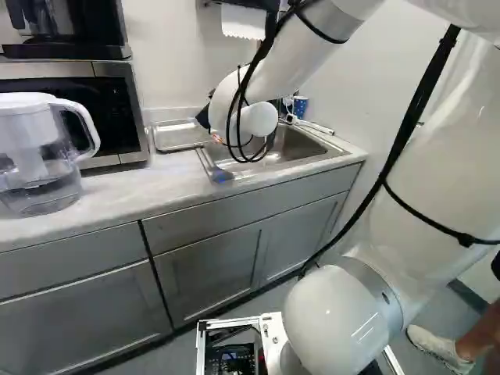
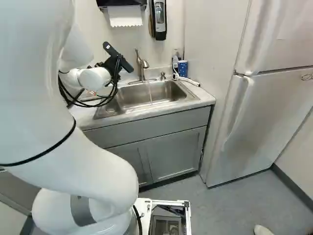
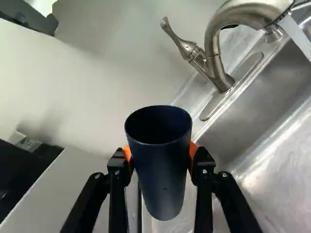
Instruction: Rinse the cup and place it in the tray
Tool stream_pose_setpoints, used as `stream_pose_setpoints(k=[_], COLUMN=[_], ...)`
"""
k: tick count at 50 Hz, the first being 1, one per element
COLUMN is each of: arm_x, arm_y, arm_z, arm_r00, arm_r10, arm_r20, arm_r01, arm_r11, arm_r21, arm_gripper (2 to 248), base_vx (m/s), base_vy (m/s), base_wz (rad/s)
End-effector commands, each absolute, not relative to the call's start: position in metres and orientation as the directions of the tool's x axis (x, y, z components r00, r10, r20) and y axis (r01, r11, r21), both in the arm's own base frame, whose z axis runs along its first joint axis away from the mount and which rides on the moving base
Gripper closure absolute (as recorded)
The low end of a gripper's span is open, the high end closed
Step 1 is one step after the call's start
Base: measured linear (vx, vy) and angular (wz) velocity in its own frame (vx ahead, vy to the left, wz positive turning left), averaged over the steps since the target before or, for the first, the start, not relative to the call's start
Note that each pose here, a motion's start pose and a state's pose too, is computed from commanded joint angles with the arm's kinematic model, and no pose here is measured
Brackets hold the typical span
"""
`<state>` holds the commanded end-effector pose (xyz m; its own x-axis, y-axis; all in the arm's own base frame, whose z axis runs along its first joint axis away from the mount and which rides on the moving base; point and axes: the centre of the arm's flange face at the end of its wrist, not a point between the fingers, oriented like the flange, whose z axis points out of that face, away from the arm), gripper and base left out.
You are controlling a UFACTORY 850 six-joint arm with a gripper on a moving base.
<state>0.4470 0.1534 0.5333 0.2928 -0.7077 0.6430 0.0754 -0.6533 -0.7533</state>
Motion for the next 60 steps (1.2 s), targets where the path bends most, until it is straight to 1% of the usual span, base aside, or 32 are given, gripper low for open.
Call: stream_pose_setpoints(k=[16, 31, 60], arm_x=[0.447, 0.447, 0.447], arm_y=[0.1534, 0.1534, 0.1534], arm_z=[0.5333, 0.5333, 0.5333], arm_r00=[0.276, 0.253, 0.192], arm_r10=[-0.587, -0.461, -0.186], arm_r20=[0.761, 0.85, 0.964], arm_r01=[0.124, 0.165, 0.234], arm_r11=[-0.764, -0.845, -0.945], arm_r21=[-0.634, -0.508, -0.229], arm_gripper=[125, 125, 125], base_vx=[0.0, 0.0, 0.0], base_vy=[0.0, 0.0, 0.0], base_wz=[0.0, 0.0, 0.0])
